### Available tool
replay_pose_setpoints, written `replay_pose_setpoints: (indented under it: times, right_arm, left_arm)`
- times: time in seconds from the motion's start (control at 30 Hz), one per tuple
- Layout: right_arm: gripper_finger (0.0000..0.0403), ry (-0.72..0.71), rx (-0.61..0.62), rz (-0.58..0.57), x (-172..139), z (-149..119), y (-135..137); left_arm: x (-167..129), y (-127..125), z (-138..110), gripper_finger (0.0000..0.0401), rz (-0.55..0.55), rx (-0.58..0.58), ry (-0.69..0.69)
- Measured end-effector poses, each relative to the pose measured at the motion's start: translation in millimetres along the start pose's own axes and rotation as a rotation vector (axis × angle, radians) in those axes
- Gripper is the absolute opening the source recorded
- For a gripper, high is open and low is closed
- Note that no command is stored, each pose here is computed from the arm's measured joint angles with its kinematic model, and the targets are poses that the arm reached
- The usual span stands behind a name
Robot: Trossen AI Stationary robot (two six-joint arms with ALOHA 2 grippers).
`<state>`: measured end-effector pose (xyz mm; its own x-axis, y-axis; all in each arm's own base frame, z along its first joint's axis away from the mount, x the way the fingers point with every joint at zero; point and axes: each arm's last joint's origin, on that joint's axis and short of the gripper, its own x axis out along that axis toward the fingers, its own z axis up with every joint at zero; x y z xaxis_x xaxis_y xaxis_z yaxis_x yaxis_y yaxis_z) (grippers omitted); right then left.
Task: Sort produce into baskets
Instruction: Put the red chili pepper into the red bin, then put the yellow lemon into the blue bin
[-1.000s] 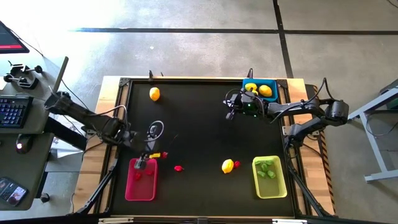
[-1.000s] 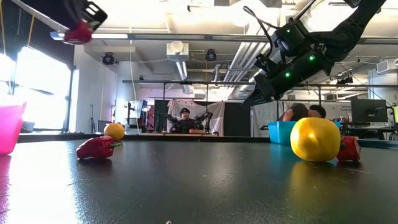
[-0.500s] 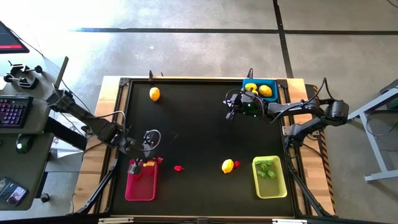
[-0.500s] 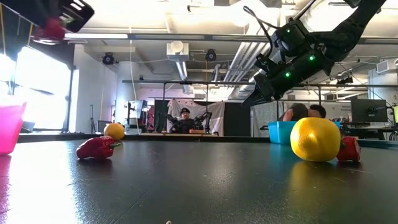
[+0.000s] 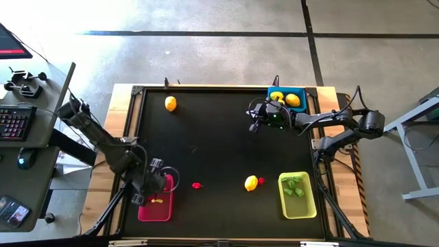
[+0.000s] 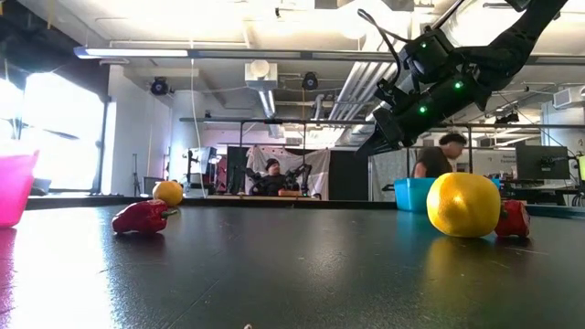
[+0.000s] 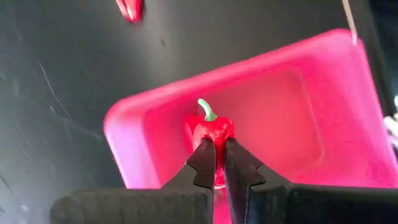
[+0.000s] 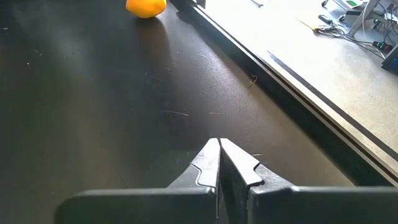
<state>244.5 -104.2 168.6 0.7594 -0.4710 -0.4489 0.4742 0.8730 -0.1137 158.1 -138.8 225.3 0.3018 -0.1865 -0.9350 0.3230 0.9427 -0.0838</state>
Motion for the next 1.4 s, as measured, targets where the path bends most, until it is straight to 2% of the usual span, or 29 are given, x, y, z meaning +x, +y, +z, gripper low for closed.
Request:
replay_pose_setpoints:
  times: [0.13, 0.53, 0.77, 0.9, 1.23, 1.4]
  right_arm:
    - [0.0, 0.006, 0.001, 0.0, 0.0, -0.6, 0.0]
    - [0.0, 0.023, -0.002, 0.001, 0.0, -2.2, 0.2]
    - [0.0, 0.023, -0.002, 0.002, 0.0, -2.2, 0.2]
    - [0.0, 0.023, -0.002, 0.001, 0.0, -2.2, 0.2]
    - [0.0, 0.023, -0.002, 0.001, 0.0, -2.2, 0.2]
    - [0.0, 0.023, -0.002, 0.001, 0.0, -2.2, 0.1]
  left_arm:
    - [7.3, -5.7, -5.5, 0.0, 0.033, -0.029, 0.072]
    - [34.8, -1.3, -12.0, 0.0, 0.183, -0.095, 0.287]
    - [46.5, -2.3, -12.4, 0.0006, 0.206, -0.115, 0.341]
    - [46.4, -2.7, -12.6, 0.0035, 0.179, -0.125, 0.356]
    - [43.8, 0.9, -9.8, 0.0144, 0.135, -0.159, 0.395]
    - [27.8, -1.0, -2.2, 0.0162, 0.13, -0.112, 0.426]
